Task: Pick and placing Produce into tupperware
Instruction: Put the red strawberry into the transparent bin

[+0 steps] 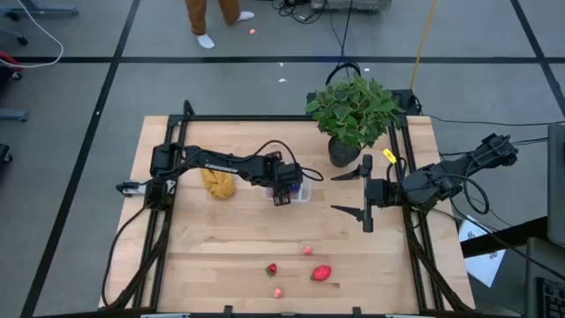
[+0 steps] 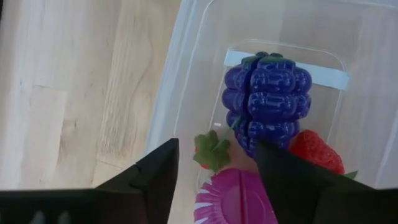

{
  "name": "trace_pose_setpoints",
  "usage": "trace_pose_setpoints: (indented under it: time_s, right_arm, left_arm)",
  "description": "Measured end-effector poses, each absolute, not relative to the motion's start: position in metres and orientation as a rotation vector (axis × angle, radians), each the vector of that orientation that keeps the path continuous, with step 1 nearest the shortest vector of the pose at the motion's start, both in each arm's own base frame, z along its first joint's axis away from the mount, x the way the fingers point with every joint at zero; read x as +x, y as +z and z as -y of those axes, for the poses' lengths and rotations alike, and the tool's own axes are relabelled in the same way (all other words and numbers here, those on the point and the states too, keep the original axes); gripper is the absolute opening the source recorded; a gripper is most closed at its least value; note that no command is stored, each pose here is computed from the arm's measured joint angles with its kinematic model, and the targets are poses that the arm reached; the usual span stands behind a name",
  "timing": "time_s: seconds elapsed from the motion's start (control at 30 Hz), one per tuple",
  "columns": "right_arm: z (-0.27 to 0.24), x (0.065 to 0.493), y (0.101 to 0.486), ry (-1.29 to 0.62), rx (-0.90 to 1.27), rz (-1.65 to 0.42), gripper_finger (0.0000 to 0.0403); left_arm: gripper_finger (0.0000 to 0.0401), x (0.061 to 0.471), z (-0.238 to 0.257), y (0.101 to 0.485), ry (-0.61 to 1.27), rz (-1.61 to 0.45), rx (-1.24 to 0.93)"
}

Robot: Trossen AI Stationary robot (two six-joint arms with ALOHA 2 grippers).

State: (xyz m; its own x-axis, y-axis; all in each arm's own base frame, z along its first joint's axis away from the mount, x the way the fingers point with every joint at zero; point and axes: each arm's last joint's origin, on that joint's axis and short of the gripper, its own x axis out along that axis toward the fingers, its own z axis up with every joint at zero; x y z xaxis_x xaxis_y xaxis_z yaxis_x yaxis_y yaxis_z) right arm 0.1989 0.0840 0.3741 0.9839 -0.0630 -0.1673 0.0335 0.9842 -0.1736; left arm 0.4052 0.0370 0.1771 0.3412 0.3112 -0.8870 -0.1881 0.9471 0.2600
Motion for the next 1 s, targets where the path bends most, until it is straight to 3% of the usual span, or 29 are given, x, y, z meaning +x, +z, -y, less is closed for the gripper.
trace_pose_setpoints:
  time_s: [0.2,0.47,0.7,1.0]
  right_arm:
    - [-0.084,0.199,0.374,-0.049,-0.171,-0.173,0.0309]
    - [-0.084,0.199,0.373,-0.048,-0.175,-0.18,0.0309]
    - [-0.084,0.199,0.373,-0.049,-0.172,-0.188,0.0309]
    - [-0.084,0.199,0.373,-0.05,-0.168,-0.182,0.0309]
  left_arm:
    - [0.0229,0.403,-0.037,0.188,0.315,-1.156,0.148]
    - [0.0219,0.38,-0.022,0.244,0.319,-1.057,0.13]
    - [0.022,0.35,0.036,0.279,0.211,-1.039,0.051]
    - [0.0225,0.339,0.126,0.276,0.014,-0.966,0.096]
